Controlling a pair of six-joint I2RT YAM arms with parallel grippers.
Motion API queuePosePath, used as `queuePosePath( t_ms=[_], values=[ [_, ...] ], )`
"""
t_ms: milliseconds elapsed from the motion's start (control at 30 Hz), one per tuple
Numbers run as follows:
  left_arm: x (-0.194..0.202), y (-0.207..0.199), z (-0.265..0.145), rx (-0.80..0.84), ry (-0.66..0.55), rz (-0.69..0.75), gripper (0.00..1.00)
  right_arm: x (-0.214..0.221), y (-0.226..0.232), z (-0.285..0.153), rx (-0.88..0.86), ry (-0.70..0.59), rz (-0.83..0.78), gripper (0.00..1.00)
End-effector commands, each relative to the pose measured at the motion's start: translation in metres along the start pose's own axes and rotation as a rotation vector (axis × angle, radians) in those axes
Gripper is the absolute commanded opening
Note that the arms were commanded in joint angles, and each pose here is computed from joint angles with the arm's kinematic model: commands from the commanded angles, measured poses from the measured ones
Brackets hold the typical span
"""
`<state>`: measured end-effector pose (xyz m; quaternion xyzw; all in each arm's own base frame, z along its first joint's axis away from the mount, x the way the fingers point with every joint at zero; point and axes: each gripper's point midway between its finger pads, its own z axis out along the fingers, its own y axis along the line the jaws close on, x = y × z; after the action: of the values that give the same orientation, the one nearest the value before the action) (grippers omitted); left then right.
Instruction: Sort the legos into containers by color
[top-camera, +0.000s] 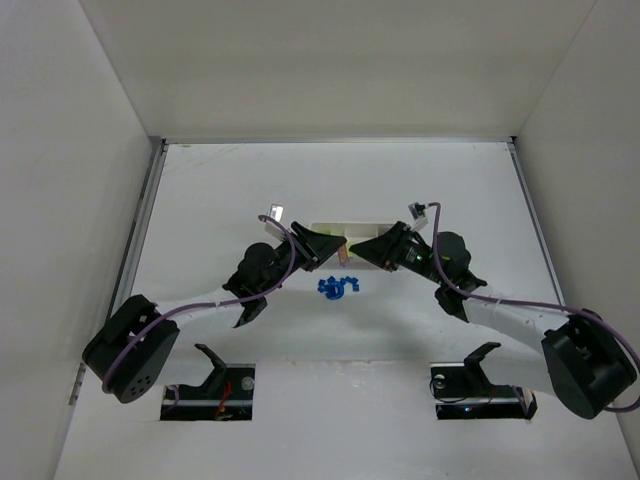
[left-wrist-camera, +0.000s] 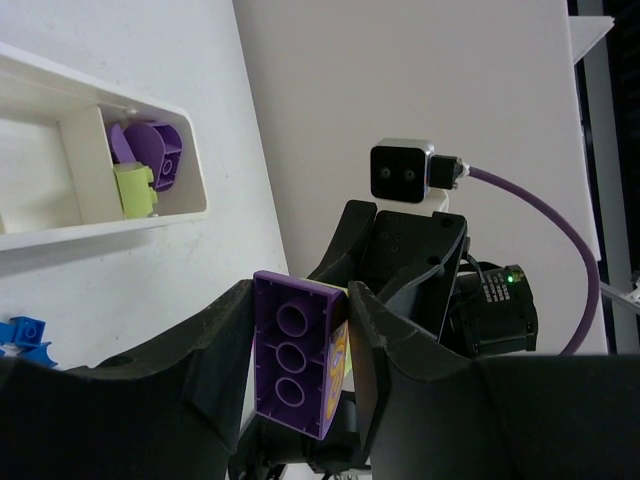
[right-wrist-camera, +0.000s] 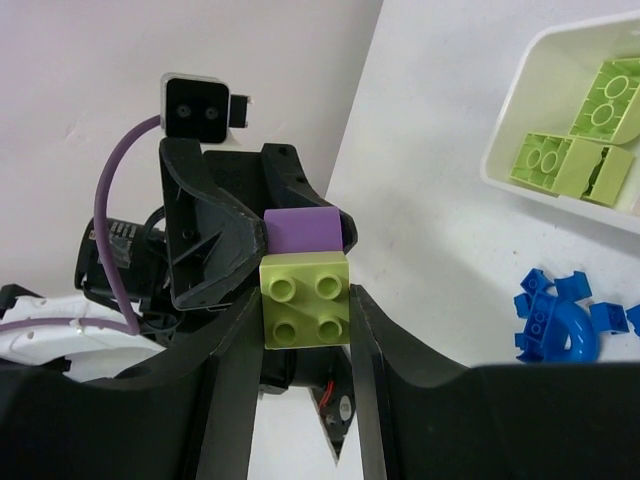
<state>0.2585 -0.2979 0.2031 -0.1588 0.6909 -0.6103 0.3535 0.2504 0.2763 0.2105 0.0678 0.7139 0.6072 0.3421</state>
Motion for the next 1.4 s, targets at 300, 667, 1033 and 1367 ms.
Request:
queuePosePath(
  t_ms=[300,667,1033,1367],
  values=[
    [-0.028,0.006,-0.011,-0.007,-0.101,0.028,0.18,-0.024,0.009,-0.014,-0.024,-0.092,-0.046,0.35],
    [-0.032,0.006,-0.014,-0.005,-0.111,0.03,0.18,-0.029,-0.009,-0.012,0.04,-0.112,-0.056,0.35],
    [-0.05,0.01,-0.025,-0.027,-0.154,0.062,0.18,-0.035,-0.057,0.052,0.332,-0.12,-0.182,0.35],
    [-0.06,0.021,-0.042,-0.065,-0.191,0.09,0.18,-0.04,-0.061,0.086,0.392,-0.128,-0.227,0.69]
  ],
)
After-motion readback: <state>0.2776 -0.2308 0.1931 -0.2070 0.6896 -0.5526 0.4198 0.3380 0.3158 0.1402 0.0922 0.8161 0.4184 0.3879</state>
